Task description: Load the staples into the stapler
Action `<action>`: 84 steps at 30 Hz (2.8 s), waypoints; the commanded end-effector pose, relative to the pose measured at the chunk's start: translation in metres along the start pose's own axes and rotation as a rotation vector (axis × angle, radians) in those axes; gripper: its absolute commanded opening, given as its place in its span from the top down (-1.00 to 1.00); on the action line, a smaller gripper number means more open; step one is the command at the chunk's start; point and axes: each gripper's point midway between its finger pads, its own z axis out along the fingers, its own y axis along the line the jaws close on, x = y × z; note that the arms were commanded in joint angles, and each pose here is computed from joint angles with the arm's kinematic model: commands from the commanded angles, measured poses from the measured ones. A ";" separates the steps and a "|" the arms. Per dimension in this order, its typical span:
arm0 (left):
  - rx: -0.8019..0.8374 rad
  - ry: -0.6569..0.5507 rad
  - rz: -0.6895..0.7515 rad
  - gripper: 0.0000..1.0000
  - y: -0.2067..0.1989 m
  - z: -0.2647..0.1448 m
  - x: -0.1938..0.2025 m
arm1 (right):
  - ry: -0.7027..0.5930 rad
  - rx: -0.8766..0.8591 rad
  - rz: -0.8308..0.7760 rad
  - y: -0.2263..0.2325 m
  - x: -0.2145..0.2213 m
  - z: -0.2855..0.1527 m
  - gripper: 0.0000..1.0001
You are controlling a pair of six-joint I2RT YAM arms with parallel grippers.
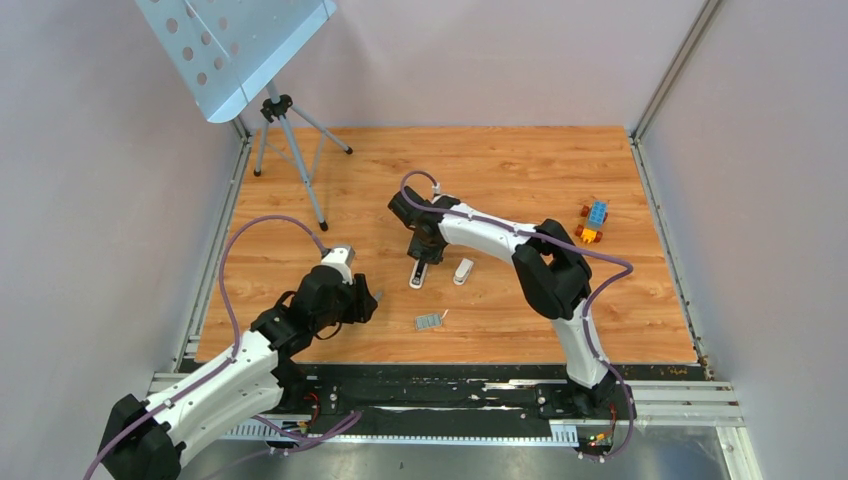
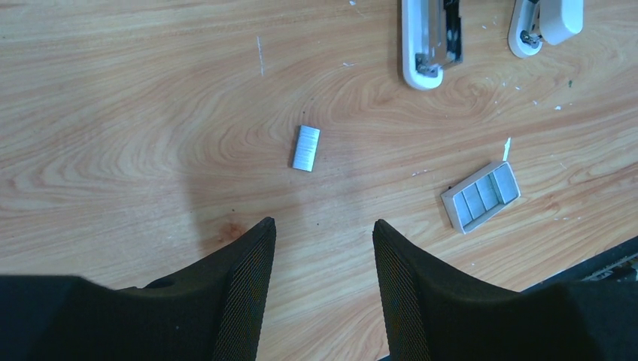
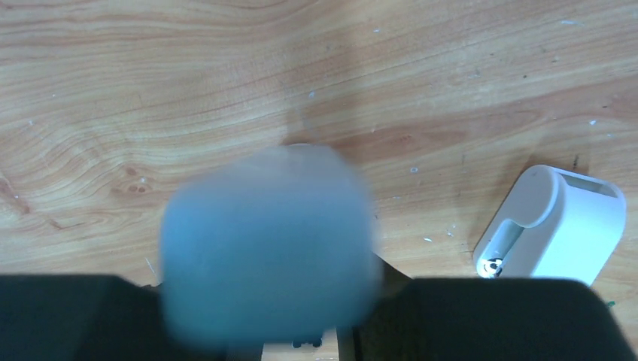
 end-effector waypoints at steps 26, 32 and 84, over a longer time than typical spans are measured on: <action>-0.081 0.048 0.120 -0.09 0.004 0.029 -0.016 | -0.199 -0.175 -0.309 -0.060 -0.031 -0.118 -0.73; -0.147 0.085 0.177 -0.09 0.011 0.042 -0.021 | -0.298 -0.182 -0.347 -0.108 -0.039 -0.150 -0.64; -0.212 0.284 0.173 0.22 0.013 0.064 -0.001 | -0.442 -0.217 -0.390 -0.185 -0.016 -0.170 -0.61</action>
